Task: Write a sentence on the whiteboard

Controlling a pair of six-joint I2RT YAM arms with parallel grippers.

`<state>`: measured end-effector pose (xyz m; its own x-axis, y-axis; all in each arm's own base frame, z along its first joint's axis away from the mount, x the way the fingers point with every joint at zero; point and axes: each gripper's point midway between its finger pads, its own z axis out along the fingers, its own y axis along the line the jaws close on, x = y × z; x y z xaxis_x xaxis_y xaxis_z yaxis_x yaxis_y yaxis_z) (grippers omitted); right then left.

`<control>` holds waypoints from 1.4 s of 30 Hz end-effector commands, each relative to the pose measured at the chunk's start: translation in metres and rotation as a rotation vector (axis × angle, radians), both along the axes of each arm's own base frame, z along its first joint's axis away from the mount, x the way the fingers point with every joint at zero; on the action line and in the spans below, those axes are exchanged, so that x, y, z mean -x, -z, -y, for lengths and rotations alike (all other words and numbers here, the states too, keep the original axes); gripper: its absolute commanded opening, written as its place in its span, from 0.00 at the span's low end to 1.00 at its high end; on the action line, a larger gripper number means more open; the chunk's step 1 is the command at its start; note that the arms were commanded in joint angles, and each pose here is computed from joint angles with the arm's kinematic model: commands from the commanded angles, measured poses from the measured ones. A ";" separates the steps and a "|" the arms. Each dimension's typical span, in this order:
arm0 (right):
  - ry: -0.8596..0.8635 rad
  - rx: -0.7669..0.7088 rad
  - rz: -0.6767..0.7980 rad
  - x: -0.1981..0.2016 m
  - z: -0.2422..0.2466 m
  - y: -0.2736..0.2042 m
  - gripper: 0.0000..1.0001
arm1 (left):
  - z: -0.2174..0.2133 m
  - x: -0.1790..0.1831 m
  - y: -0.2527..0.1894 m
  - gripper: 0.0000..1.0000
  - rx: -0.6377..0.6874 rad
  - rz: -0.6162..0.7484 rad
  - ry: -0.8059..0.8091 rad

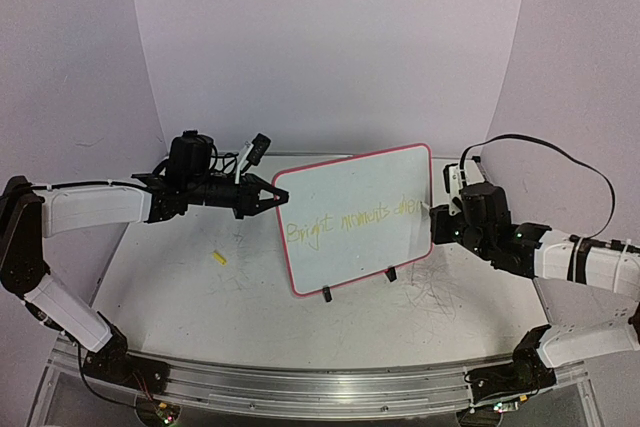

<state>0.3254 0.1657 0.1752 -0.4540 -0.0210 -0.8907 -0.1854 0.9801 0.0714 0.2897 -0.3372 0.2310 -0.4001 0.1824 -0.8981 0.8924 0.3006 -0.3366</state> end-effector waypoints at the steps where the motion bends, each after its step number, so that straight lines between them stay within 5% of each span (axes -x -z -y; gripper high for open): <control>1: 0.011 -0.039 0.062 -0.007 -0.001 -0.023 0.00 | -0.008 -0.005 0.034 0.00 -0.129 0.040 -0.021; 18: 0.026 -0.015 -0.055 0.003 0.003 0.014 0.00 | -0.008 -0.005 0.033 0.00 -0.128 0.043 -0.024; 42: 0.051 -0.049 0.004 0.004 0.016 -0.015 0.00 | -0.008 -0.006 0.035 0.00 -0.134 0.037 -0.030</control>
<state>0.3157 0.1536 0.1853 -0.4580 0.0305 -0.8884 -0.1596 0.9803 0.1160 0.2896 -0.3375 0.2316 -0.3966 0.1821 -0.8997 0.8940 0.2994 -0.3334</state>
